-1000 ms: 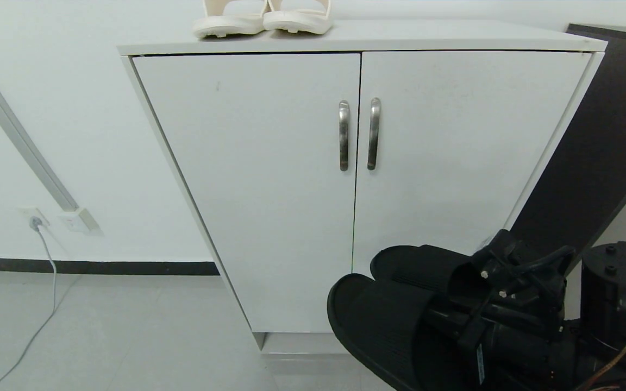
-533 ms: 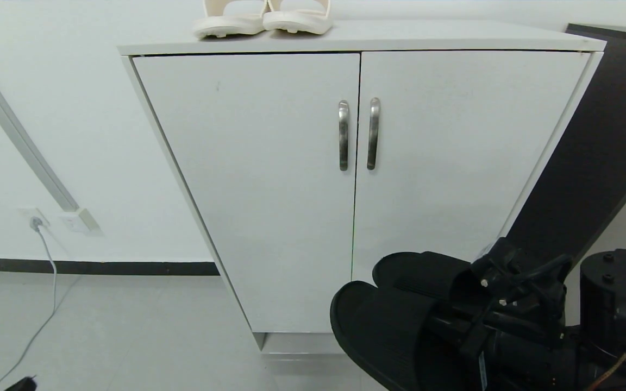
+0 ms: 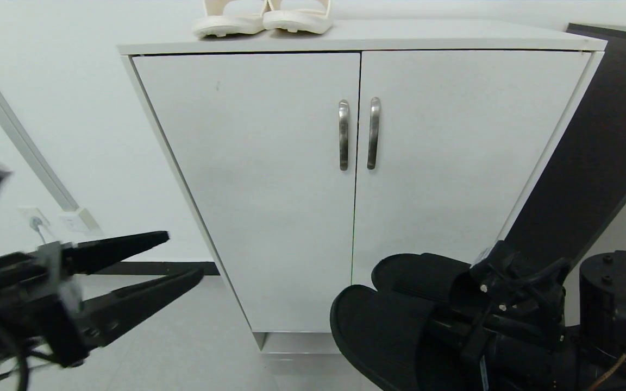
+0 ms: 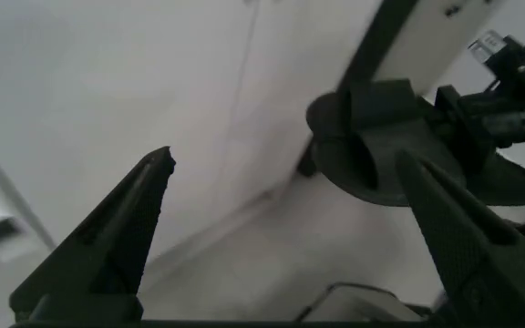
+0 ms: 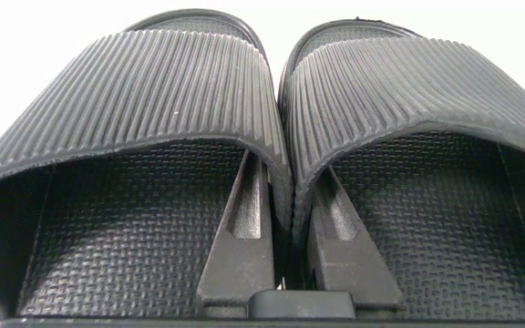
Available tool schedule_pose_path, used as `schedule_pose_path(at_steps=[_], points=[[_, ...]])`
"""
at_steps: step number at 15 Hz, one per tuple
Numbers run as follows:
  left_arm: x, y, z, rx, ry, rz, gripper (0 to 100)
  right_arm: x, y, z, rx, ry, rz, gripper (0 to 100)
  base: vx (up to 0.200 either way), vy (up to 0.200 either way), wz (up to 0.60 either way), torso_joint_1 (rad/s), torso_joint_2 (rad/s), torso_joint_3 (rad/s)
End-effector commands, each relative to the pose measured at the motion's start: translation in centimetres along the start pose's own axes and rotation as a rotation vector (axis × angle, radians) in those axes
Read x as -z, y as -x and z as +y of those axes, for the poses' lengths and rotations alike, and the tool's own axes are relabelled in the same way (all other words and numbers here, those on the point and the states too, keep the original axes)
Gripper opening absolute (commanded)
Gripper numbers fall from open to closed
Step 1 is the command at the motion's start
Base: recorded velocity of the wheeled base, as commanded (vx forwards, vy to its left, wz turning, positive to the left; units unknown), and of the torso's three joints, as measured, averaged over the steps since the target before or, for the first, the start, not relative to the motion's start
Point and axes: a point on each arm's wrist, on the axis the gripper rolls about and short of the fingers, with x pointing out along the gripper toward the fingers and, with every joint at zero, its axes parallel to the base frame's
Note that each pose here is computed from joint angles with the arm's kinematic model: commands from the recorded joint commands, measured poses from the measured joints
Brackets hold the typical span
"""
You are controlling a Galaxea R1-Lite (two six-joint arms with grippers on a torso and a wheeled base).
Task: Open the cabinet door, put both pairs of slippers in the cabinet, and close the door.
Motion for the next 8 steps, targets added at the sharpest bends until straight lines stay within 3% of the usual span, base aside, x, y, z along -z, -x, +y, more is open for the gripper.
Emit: schedule_pose_path(at_steps=[1,2,4,6,8], points=[[-0.7,-5.2,0.0,0.079,0.017,0.067,100,0.1,0.1,0.0,-0.003,-0.002,0.001,0,0.0,0.0,0.0,0.0,0.0,0.0],[-1.6,-6.4,-0.5,0.112,0.014,0.055,100,0.2,0.1,0.0,-0.008,-0.003,0.007,0,0.0,0.0,0.0,0.0,0.0,0.0],[-3.1,-8.6,-1.8,0.184,0.035,0.036,100,0.4,0.0,0.1,-0.02,-0.003,0.014,0,0.0,0.0,0.0,0.0,0.0,0.0],[-4.1,-10.0,-3.2,0.255,0.031,0.024,100,0.4,0.1,0.1,-0.02,0.001,0.016,0,0.0,0.0,0.0,0.0,0.0,0.0],[-4.9,-11.4,-3.9,0.287,0.037,0.012,100,0.4,0.2,0.1,-0.022,0.002,0.013,0,0.0,0.0,0.0,0.0,0.0,0.0]])
